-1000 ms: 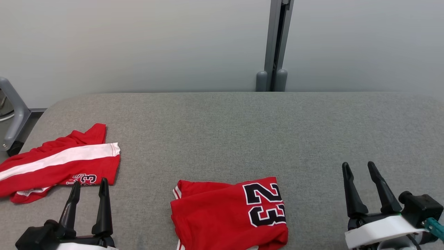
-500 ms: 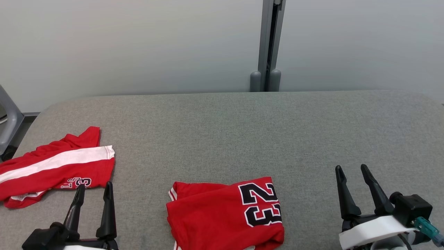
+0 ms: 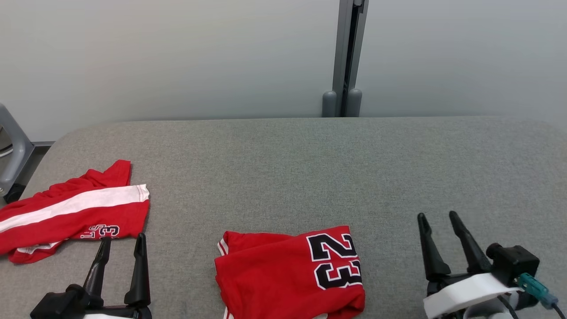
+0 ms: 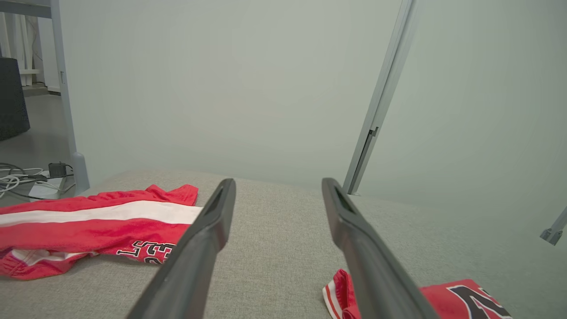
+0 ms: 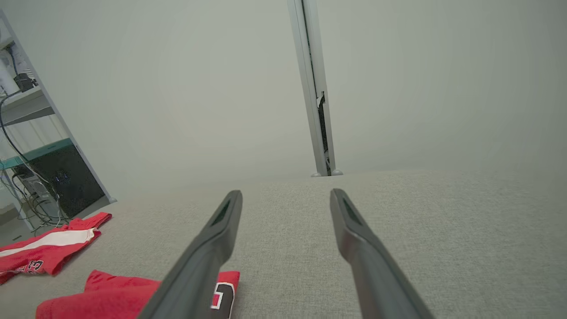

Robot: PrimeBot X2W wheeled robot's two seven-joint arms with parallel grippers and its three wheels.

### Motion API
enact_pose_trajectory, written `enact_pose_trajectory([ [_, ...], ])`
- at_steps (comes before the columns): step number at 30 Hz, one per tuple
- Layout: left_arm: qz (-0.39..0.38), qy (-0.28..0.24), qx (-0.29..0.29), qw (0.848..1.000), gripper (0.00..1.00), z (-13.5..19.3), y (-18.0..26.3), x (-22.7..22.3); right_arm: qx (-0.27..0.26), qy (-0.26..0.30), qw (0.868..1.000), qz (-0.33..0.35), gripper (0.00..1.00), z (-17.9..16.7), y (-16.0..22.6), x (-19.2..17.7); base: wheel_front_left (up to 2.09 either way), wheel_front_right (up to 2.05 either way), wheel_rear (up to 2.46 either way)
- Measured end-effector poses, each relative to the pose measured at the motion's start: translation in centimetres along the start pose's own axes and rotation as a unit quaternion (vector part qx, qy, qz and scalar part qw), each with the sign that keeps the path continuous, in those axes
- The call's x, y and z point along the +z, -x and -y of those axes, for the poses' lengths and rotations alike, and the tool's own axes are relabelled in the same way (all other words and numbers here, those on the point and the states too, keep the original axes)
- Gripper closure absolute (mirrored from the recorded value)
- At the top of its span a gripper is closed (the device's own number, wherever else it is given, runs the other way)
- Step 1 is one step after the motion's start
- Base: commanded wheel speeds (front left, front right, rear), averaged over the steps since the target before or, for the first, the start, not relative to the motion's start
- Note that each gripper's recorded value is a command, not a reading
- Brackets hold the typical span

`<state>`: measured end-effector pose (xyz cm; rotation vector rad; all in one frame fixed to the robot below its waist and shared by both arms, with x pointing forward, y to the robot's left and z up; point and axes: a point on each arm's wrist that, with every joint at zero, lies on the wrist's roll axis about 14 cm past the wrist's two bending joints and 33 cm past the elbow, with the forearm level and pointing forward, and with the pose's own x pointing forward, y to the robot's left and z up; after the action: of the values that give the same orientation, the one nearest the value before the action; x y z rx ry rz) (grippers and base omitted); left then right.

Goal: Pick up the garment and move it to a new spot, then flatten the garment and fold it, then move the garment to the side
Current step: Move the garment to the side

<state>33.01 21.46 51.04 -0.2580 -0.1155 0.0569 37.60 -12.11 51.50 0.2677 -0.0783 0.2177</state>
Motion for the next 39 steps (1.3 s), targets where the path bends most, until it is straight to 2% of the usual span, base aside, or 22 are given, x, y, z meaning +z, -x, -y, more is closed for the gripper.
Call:
enact_pose_trajectory([
  [5, -0.001, 0.001, 0.003, 1.0, 0.0, -0.1, 0.0, -0.1, 0.052, -0.029, 0.996, -0.065, 0.0, -3.3, -1.4, -1.9, 0.0, 0.0, 0.0],
  [9, 0.0, 0.003, 0.005, 1.0, 0.0, -0.3, 0.2, 0.0, 0.071, -0.034, 0.981, -0.178, 0.0, -4.0, -1.6, -5.7, 0.0, 0.0, 0.0],
  [11, 0.0, 0.003, 0.008, 1.0, 0.0, -0.5, 0.3, 0.0, 0.073, -0.033, 0.976, -0.201, 0.0, -4.1, -1.7, -6.4, 0.0, 0.0, 0.0],
  [12, 0.002, 0.002, 0.014, 1.0, 0.0, -0.9, 0.6, 0.1, 0.075, -0.047, 0.966, -0.243, 0.0, -4.4, -1.9, -7.7, 0.0, 0.0, 0.0],
  [14, 0.003, 0.002, 0.022, 1.0, 0.0, -1.4, 0.9, 0.2, 0.075, -0.065, 0.954, -0.282, 0.0, -4.8, -1.9, -8.9, 0.0, 0.0, 0.0],
  [15, 0.003, 0.002, 0.022, 1.0, 0.0, -1.4, 0.9, 0.2, 0.075, -0.065, 0.954, -0.282, 0.0, -4.8, -1.9, -8.9, 0.0, 0.0, 0.0],
  [16, 0.004, 0.001, 0.031, 0.999, 0.0, -1.9, 1.2, 0.3, 0.074, -0.072, 0.939, -0.328, 0.0, -4.9, -1.6, -10.3, 0.0, 0.0, 0.0],
  [21, 0.005, 0.006, 0.053, 0.999, 0.0, -3.2, 2.2, 0.3, 0.07, -0.077, 0.911, -0.399, 0.0, -5.0, -1.0, -12.7, 0.0, 0.0, 0.0],
  [26, 0.005, 0.006, 0.07, 0.998, 0.0, -4.2, 3.1, 0.3, 0.076, -0.113, 0.879, -0.457, 0.0, -6.5, 0.6, -15.0, 0.0, 0.0, 0.0],
  [29, 0.005, 0.006, 0.075, 0.997, 0.0, -4.5, 3.3, 0.4, 0.079, -0.119, 0.875, -0.462, 0.0, -6.9, 0.7, -15.2, 0.0, 0.0, 0.0],
  [30, 0.006, 0.006, 0.077, 0.997, 0.0, -4.6, 3.3, 0.4, 0.08, -0.121, 0.874, -0.464, 0.25, -7.0, 0.7, -15.3, 0.0, 0.0, 0.0],
  [32, 0.007, 0.005, 0.078, 0.997, 0.0, -4.7, 3.4, 0.5, 0.08, -0.123, 0.873, -0.465, 1.0, -7.2, 0.8, -15.4, 0.0, 0.0, 0.0],
  [35, 0.007, 0.005, 0.078, 0.997, 0.0, -4.8, 3.3, 0.5, 0.085, -0.123, 0.879, -0.453, 1.0, -7.5, 0.5, -15.2, 0.0, 0.0, 0.0],
  [39, 0.008, 0.005, 0.071, 0.997, 0.0, -4.4, 3.0, 0.6, 0.093, -0.119, 0.902, -0.404, 1.0, -7.9, -1.0, -13.6, 0.0, 0.0, 0.0],
])
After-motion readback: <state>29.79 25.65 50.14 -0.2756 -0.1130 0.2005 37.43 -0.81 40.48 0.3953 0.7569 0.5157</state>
